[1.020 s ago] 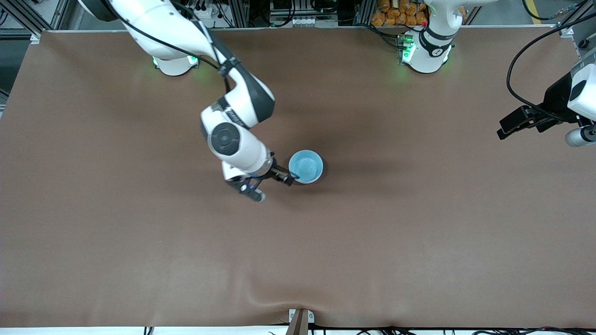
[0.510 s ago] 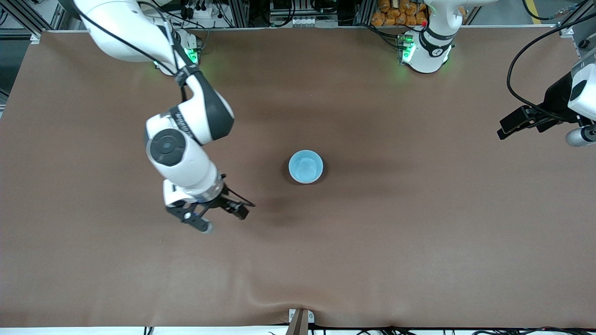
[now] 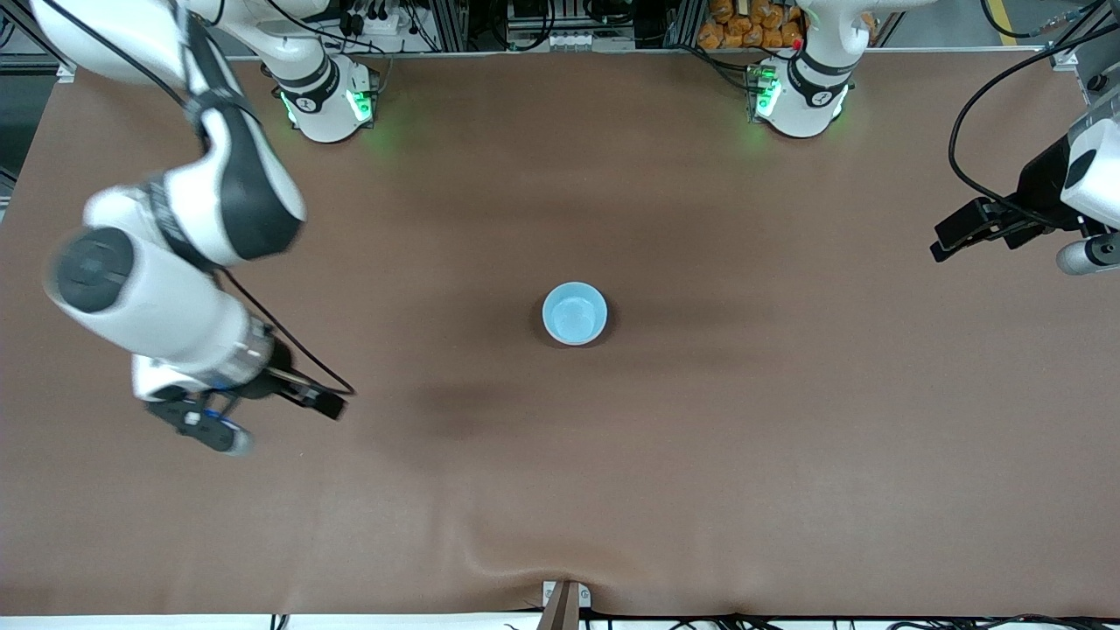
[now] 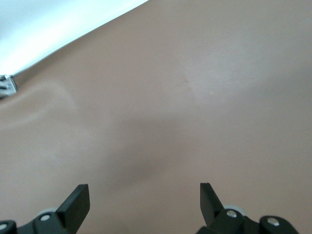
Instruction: Stack pink and blue bowls on white bowl
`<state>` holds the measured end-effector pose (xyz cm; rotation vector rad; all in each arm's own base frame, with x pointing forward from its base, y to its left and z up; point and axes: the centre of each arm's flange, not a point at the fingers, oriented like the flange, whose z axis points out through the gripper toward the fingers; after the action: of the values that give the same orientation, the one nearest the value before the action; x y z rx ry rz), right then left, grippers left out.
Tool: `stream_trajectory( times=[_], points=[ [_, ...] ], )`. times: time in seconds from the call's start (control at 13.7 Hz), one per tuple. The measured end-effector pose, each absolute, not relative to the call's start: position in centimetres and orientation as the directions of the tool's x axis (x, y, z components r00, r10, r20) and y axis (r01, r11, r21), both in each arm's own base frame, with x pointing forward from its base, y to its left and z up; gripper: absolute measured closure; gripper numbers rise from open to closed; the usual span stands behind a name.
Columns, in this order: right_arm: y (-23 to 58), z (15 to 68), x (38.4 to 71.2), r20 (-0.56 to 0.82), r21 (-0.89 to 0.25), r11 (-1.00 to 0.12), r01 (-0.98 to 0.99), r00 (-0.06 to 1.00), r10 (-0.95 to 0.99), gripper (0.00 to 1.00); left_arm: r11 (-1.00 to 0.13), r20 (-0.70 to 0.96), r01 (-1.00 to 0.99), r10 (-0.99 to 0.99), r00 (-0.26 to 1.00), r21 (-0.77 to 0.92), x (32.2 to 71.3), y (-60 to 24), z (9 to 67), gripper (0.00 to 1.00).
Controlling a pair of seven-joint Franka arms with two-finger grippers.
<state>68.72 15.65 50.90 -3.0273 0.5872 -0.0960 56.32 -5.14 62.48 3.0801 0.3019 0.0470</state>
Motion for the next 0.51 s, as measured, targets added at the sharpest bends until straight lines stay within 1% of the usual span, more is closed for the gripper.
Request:
stream_trajectory(
  times=[0.22, 0.29, 0.36, 0.51],
  points=[
    [13.0, 56.2, 66.7, 0.002, -0.012, -0.956, -0.293, 0.956, -0.293, 0.0, -0.98, 0.026, 0.193, 0.194, 0.981, 0.049, 56.3, -5.2, 62.5, 0.0],
    [12.3, 58.2, 65.8, 0.001, -0.004, -0.972, -0.234, 0.972, -0.234, 0.0, -0.98, 0.026, 0.193, 0.194, 0.981, 0.049, 56.3, -5.2, 62.5, 0.0],
    [11.3, 60.3, 64.7, 0.0, 0.009, -0.985, -0.172, 0.985, -0.172, 0.0, -0.98, 0.026, 0.193, 0.194, 0.981, 0.049, 56.3, -5.2, 62.5, 0.0],
    [8.2, 64.3, 61.9, -0.016, 0.033, -0.993, -0.112, 0.994, -0.112, 0.0, -0.98, 0.024, 0.192, 0.194, 0.981, 0.049, 56.3, -5.2, 62.5, 0.0]
  ],
)
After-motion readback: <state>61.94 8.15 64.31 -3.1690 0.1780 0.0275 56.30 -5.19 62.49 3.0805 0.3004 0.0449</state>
